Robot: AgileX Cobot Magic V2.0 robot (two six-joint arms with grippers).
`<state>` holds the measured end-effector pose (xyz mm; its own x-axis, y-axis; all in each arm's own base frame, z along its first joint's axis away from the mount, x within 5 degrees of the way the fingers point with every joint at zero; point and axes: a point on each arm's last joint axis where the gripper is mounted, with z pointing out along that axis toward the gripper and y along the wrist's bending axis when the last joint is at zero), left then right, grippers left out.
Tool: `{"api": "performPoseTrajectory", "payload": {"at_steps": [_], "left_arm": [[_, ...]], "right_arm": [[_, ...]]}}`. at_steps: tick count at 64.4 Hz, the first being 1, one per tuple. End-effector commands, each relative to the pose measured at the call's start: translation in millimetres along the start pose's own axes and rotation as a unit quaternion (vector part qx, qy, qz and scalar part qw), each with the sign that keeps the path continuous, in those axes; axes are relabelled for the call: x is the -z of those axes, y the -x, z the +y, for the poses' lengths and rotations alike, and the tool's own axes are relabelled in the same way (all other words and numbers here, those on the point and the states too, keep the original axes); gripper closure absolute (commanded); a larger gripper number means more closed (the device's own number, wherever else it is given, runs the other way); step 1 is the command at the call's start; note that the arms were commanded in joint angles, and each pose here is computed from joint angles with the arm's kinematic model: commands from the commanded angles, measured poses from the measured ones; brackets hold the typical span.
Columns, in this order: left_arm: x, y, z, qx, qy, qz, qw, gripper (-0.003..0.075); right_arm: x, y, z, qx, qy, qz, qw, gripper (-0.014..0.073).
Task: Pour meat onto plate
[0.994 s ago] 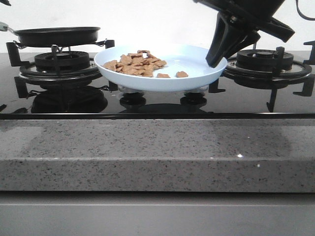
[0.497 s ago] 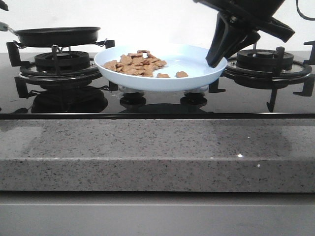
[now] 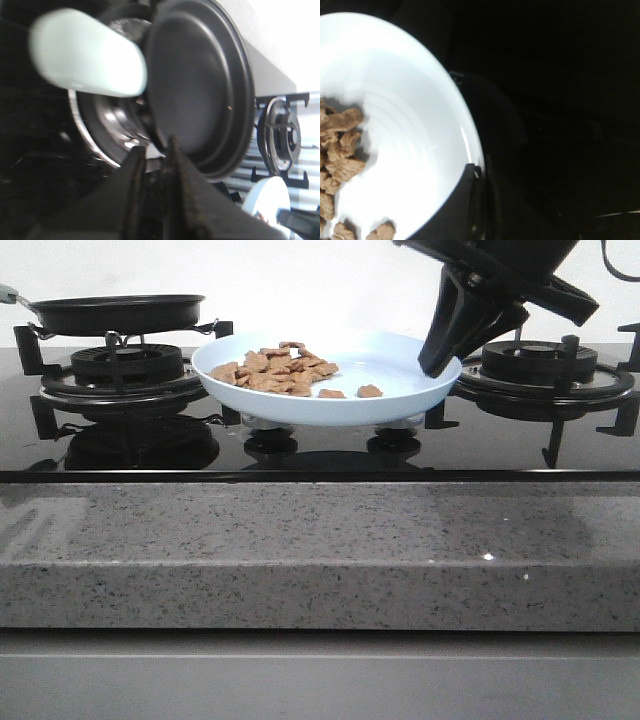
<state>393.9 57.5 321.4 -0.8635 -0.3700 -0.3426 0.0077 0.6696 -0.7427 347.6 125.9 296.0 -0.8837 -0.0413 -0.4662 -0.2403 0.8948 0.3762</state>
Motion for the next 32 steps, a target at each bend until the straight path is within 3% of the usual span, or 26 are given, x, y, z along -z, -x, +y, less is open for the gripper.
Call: {"api": "performPoseTrajectory", "payload": {"at_steps": [1, 16, 32], "left_arm": [[16, -5, -38, -0.027, -0.043, -0.006, 0.999, 0.0704], [13, -11, -65, -0.072, -0.044, -0.024, 0.996, 0.0711], [34, -34, -121, -0.188, -0.01, -0.078, 0.979, 0.0741]], "right_arm": [[20, 8, 9, 0.013, 0.009, -0.042, 0.999, 0.0654], [20, 8, 9, 0.013, 0.009, -0.042, 0.999, 0.0654], [20, 8, 9, 0.013, 0.009, -0.042, 0.999, 0.0654]]}}
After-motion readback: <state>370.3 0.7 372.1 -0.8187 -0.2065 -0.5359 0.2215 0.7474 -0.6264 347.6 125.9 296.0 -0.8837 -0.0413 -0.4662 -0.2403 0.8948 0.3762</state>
